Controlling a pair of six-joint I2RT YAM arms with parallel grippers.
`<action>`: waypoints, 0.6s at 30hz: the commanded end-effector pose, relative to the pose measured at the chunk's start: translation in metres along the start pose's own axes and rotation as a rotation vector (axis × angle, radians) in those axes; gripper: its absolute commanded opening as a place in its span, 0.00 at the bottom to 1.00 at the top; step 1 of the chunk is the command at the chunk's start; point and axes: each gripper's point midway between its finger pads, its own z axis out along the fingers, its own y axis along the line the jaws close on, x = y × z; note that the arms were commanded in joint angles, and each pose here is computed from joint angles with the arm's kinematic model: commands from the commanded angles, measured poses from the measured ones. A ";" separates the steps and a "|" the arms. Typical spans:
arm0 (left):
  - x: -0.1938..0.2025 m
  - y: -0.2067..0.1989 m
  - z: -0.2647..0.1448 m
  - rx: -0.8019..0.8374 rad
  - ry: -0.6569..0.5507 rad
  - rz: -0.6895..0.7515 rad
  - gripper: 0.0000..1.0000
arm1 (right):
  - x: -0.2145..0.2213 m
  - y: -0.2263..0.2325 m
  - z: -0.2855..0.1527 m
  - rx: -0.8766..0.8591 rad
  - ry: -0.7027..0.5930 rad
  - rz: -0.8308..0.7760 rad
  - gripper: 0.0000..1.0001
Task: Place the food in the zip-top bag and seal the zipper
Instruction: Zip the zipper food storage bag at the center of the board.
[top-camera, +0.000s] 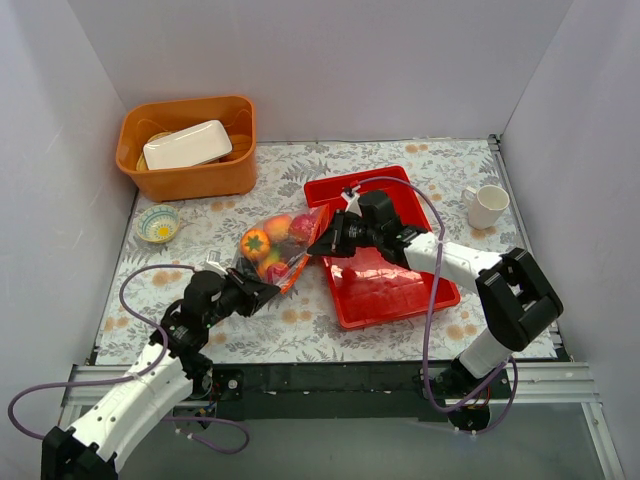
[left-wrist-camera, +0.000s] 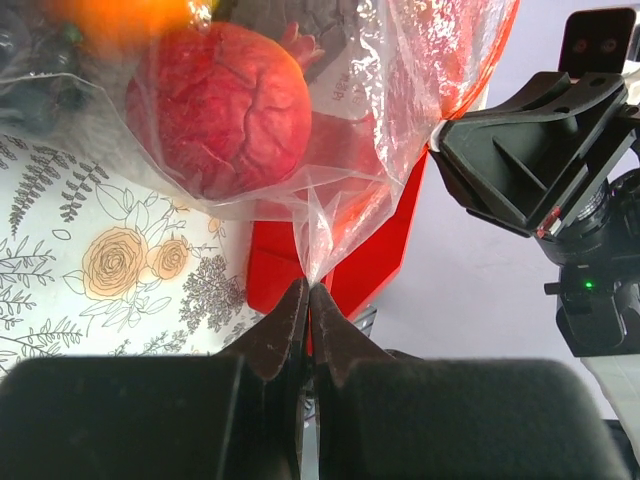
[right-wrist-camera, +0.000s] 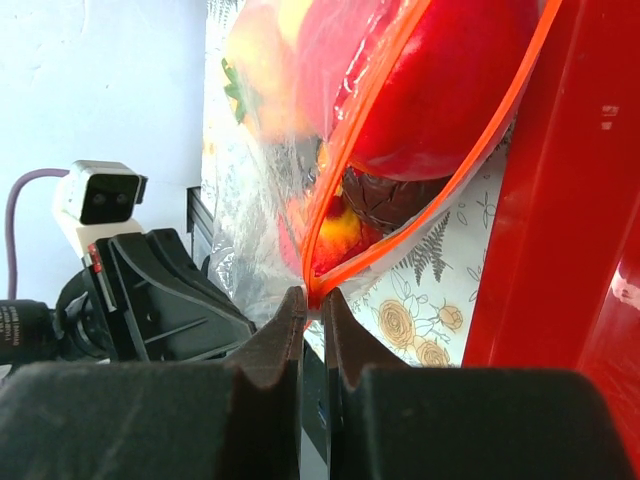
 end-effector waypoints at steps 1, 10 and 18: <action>-0.007 0.009 -0.004 -0.084 -0.036 0.045 0.00 | -0.032 0.007 -0.002 -0.010 -0.076 -0.056 0.04; -0.003 0.021 -0.013 -0.116 -0.031 0.011 0.00 | -0.048 -0.001 -0.010 -0.010 -0.110 -0.044 0.04; -0.004 0.019 -0.016 -0.125 -0.035 0.013 0.00 | -0.061 -0.011 -0.017 -0.015 -0.135 -0.017 0.04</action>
